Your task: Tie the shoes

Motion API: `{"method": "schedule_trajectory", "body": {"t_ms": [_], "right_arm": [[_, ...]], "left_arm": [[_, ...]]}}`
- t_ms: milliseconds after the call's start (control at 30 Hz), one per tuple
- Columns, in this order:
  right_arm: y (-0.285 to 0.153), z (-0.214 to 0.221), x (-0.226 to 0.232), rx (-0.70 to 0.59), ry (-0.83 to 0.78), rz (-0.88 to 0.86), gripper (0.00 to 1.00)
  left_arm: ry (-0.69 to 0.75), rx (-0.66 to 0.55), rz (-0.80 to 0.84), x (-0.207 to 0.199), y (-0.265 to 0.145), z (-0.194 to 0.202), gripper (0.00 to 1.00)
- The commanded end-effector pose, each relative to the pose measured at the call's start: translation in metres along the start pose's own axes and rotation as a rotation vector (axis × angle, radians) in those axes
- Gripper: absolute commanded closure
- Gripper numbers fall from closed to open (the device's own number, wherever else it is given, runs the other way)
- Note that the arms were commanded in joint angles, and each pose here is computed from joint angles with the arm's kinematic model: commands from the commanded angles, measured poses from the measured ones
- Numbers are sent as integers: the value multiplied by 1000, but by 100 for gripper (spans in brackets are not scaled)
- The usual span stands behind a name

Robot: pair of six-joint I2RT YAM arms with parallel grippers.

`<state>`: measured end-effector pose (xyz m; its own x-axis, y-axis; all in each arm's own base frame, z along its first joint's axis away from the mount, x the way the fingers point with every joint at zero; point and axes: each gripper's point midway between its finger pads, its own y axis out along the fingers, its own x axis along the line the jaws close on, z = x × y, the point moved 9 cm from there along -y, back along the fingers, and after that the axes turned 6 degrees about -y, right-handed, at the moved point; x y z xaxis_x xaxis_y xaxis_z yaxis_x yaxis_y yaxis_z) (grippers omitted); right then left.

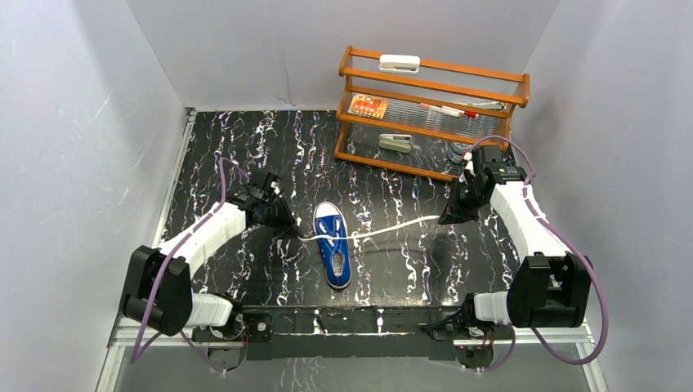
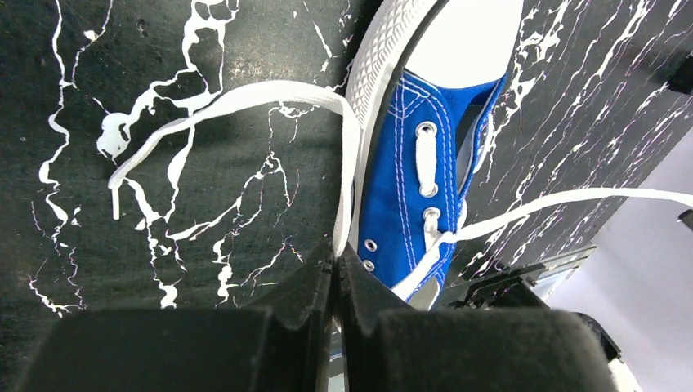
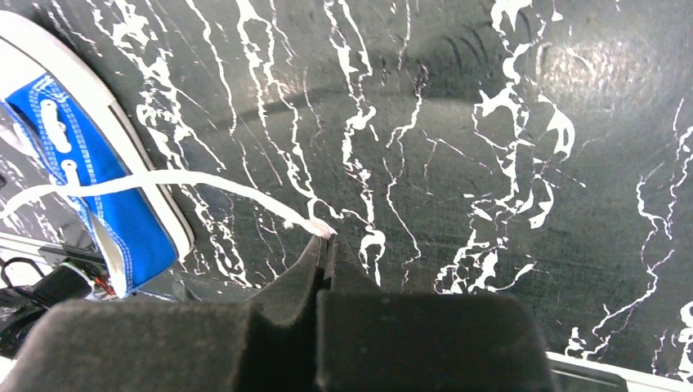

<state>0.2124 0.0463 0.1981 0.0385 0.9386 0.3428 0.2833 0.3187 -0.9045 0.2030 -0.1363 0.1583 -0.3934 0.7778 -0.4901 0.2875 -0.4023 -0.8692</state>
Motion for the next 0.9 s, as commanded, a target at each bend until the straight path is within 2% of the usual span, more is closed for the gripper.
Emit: {"method": "schedule_trajectory", "body": {"t_ms": [0, 67, 133, 233, 300, 567, 800, 867], "right_arm": [[-21, -11, 16, -78, -72, -71, 100], [-22, -14, 18, -89, -82, -75, 100], [-24, -16, 19, -97, -88, -76, 100], [-26, -18, 20, -103, -98, -81, 100], [-26, -19, 22, -104, -101, -88, 100], [-24, -18, 25, -95, -108, -107, 100], [-20, -6, 23, -82, -86, -109, 100], [-19, -4, 22, -75, -84, -106, 100]], "left_arm": [[34, 32, 47, -5, -6, 4, 92], [27, 46, 33, -2, -3, 5, 88], [12, 71, 8, 3, 3, 7, 80], [-20, 106, -29, 4, 10, 7, 58], [-42, 112, -25, 1, 11, 6, 49], [-68, 332, 183, -23, 51, 18, 48], [-57, 348, 300, -57, 98, 7, 54], [-19, 316, 302, -68, 98, 0, 56]]}}
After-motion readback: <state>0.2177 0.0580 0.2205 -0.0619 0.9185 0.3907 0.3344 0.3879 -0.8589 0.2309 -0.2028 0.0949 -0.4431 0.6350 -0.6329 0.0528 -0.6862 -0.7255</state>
